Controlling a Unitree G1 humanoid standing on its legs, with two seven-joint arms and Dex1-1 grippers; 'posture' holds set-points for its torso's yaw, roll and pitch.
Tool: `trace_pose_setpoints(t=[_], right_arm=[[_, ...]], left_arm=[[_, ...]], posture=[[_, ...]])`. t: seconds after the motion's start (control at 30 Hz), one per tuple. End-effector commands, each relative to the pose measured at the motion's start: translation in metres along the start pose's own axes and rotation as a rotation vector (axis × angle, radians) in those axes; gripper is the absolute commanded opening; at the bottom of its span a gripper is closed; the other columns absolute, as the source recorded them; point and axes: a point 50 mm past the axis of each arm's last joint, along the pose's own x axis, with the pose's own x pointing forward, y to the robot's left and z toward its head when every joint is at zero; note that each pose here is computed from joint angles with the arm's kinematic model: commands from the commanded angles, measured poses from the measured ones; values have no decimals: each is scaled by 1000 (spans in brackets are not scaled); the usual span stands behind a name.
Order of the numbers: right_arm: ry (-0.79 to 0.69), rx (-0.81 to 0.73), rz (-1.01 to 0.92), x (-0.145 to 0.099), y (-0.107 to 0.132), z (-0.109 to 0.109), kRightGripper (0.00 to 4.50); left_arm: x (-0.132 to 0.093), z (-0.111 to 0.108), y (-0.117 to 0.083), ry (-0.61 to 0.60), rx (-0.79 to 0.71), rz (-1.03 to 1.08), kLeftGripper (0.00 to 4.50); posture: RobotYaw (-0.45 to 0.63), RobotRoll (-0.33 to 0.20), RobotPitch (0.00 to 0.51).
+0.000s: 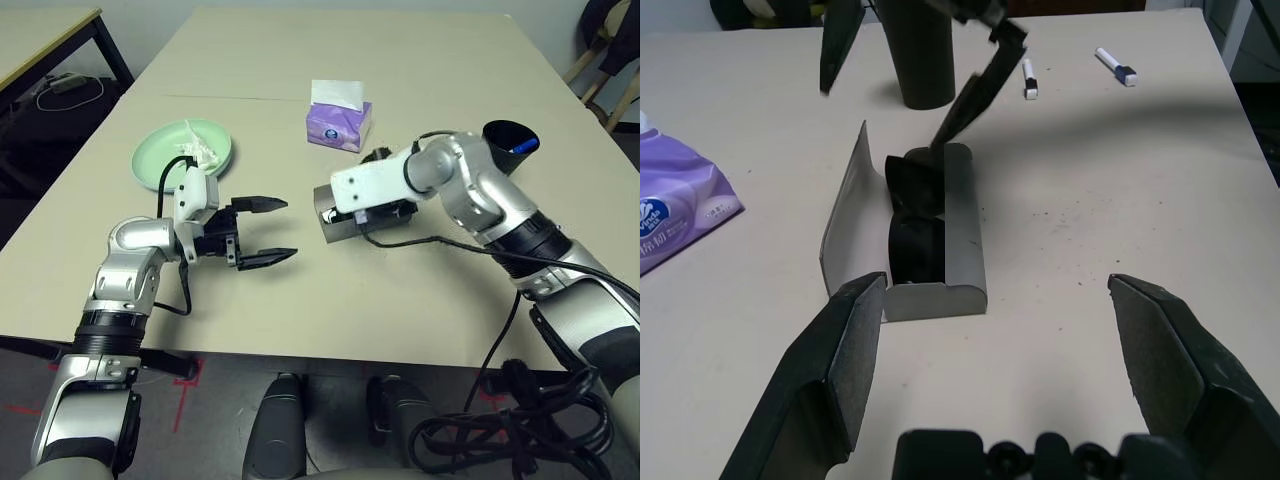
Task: Organize and tidy the items on the table.
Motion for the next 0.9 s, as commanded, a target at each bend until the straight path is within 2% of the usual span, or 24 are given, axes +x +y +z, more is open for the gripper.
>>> trace_pose_setpoints(t=[0.03,0.1,0.23,0.33,0.43,0.6,0.73,0.9], right_arm=[[-167,239,7,-3,10,-13,4455],[-260,329,7,-4,17,-19,4455],[-415,711,-77,-1,44,-49,4455],[-469,846,-148,-1,57,-63,4455],[-583,948,-270,-8,65,-74,4455],[-652,992,-371,-12,80,-91,4455],[-642,952,-367,-18,108,-115,4455],[-662,949,-367,-23,133,-133,4455]], left_arm=[[2,-1,3,4,1,-9,4500],[2,-1,3,0,-5,-7,4500],[4,-4,5,-12,-19,9,4500],[4,-7,7,-26,-18,36,4500],[5,-11,11,-38,-8,85,4500],[7,-18,14,-38,-37,109,4500],[10,-24,15,-45,-42,116,4500],[15,-30,15,-56,-39,111,4500]], posture=[[74,0,101],[67,0,100],[58,0,103],[61,0,105],[63,0,107],[66,0,113],[68,0,118],[59,0,117]])
